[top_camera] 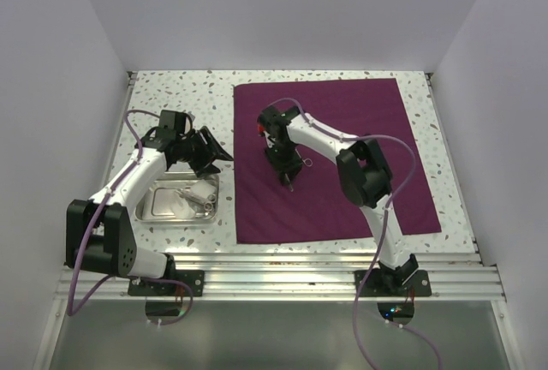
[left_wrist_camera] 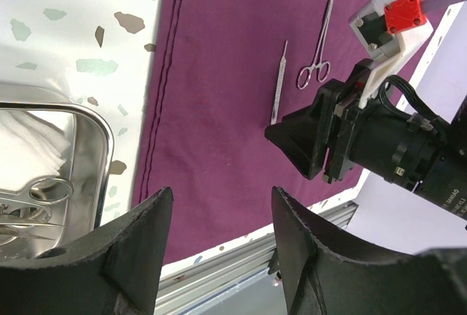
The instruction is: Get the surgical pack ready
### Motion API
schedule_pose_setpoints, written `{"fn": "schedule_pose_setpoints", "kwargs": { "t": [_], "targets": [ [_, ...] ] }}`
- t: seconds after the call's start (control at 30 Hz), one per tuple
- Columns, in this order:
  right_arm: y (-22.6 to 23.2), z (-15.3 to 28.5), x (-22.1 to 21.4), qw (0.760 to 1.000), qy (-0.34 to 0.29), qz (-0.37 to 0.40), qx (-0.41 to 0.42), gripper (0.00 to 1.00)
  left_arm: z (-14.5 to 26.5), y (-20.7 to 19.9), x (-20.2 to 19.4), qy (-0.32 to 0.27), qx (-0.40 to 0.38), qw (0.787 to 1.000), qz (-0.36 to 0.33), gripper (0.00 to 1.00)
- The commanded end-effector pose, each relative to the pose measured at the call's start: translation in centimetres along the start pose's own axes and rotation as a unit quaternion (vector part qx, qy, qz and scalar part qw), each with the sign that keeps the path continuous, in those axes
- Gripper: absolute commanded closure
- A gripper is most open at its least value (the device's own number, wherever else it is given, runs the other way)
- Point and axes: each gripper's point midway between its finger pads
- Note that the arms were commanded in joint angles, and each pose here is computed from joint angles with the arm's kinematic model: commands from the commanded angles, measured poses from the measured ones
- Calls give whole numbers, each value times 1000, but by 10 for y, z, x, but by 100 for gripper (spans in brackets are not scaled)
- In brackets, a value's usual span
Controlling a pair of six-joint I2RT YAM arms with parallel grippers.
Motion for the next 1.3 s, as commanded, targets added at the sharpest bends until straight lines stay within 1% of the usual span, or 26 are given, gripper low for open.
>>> {"fn": "schedule_pose_setpoints", "kwargs": {
  "t": [0.0,0.2,0.47,0.57,0.6,0.7,0.83,0.9,0.97,1.03,1.2,1.27],
  "targets": [
    [-2,-1,7,1000,-4,-8,-15,62,1,-9,3,-4,-19,1000,-23,39],
    [-5,-7,7,1000,-3,-6,-22,63,1,-9,3,-3,-19,1000,-25,40],
    [-9,-18,-1,1000,13,-8,-27,65,-1,-8,1,3,-18,1000,-22,39],
    [-11,-23,-4,999,20,-8,-29,74,-1,-8,1,1,-18,1000,-24,40],
    [-11,-24,-5,999,22,-7,-30,80,0,-8,2,-1,-18,1000,-26,39],
    [-11,-26,-7,999,27,-7,-31,87,1,-8,2,-1,-16,999,-30,39],
    [-6,-5,6,1000,2,-8,-24,90,0,-5,-2,3,-13,999,-29,39],
    [-5,3,7,1000,2,-8,-24,94,0,-3,-4,5,-14,1000,-27,39],
    [-1,12,11,1000,-4,-8,-14,100,-1,-3,-6,7,-14,1000,-26,39],
    [2,18,13,1000,-8,-13,-1,100,-1,-5,-6,8,-16,999,-28,39],
    [15,28,16,994,1,-58,90,100,-4,-16,-12,20,-39,998,-34,36],
    [20,32,22,991,-6,-68,118,100,-9,-18,-17,31,-44,998,-31,36]
  ]
}}
Point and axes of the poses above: each gripper's point midway between its finger pads, its own z axis back along the fingers, its own y axis along the line the jaws close on, x = y × z, and after that the axes turned 3 degrees about -z, right-handed
